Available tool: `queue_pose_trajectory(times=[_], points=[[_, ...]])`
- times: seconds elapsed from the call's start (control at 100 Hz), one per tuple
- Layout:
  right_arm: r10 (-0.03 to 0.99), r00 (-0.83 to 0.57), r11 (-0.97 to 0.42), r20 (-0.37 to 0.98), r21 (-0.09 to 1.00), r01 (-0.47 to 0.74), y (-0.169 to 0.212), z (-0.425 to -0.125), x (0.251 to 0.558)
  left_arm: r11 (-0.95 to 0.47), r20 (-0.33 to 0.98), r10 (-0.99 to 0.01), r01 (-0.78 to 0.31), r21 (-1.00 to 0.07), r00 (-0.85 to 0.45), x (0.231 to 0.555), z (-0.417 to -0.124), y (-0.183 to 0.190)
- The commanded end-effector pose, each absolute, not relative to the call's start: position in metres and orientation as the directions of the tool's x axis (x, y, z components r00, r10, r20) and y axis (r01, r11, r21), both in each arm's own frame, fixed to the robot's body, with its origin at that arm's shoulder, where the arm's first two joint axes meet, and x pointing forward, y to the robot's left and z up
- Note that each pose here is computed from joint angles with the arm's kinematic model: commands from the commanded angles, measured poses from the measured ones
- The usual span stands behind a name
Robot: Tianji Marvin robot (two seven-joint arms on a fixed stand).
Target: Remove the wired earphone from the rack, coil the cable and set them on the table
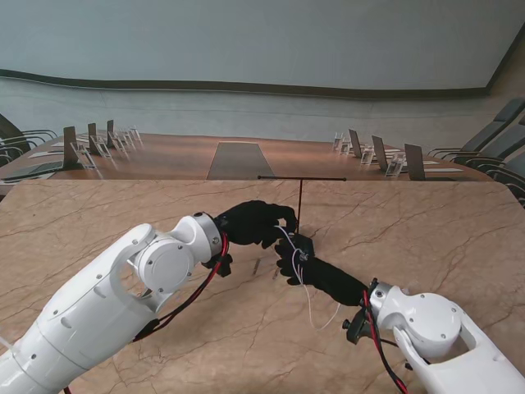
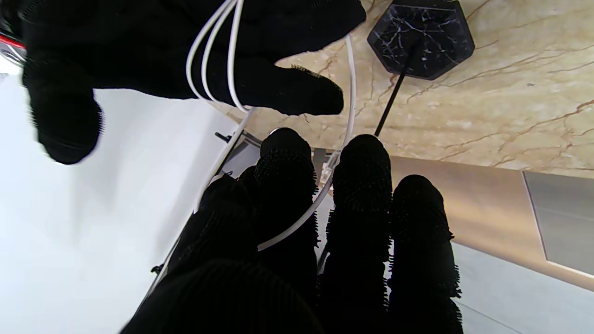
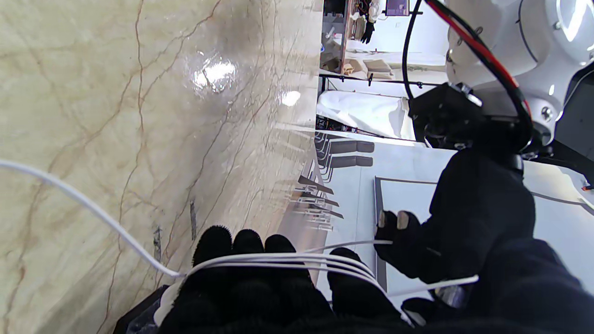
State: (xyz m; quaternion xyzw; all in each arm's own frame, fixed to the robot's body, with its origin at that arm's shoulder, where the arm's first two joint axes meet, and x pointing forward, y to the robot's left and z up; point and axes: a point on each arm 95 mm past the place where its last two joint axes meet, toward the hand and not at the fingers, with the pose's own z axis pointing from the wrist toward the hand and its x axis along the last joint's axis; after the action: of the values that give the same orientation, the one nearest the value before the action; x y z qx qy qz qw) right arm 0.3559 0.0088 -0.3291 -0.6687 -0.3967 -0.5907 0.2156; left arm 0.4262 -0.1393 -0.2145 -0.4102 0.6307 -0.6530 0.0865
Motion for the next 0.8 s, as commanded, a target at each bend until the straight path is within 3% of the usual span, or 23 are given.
queue_pose_trajectory(times=[0.0,0.79], points=[[0.278,-0.014,-0.603,0.96,0.186,0.776,0.008,-0.328,0.358,-0.186,0.429,-0.61,-0.407,-0.895,-0.666,0.419,-0.21,-0.143],[0.251,-0.075,-0.713,0.965,0.237,0.66,-0.019,-0.311,0.373,-0.175,0.457,-0.58,-0.445,-0.878,-0.674,0.398,-0.221,-0.143]])
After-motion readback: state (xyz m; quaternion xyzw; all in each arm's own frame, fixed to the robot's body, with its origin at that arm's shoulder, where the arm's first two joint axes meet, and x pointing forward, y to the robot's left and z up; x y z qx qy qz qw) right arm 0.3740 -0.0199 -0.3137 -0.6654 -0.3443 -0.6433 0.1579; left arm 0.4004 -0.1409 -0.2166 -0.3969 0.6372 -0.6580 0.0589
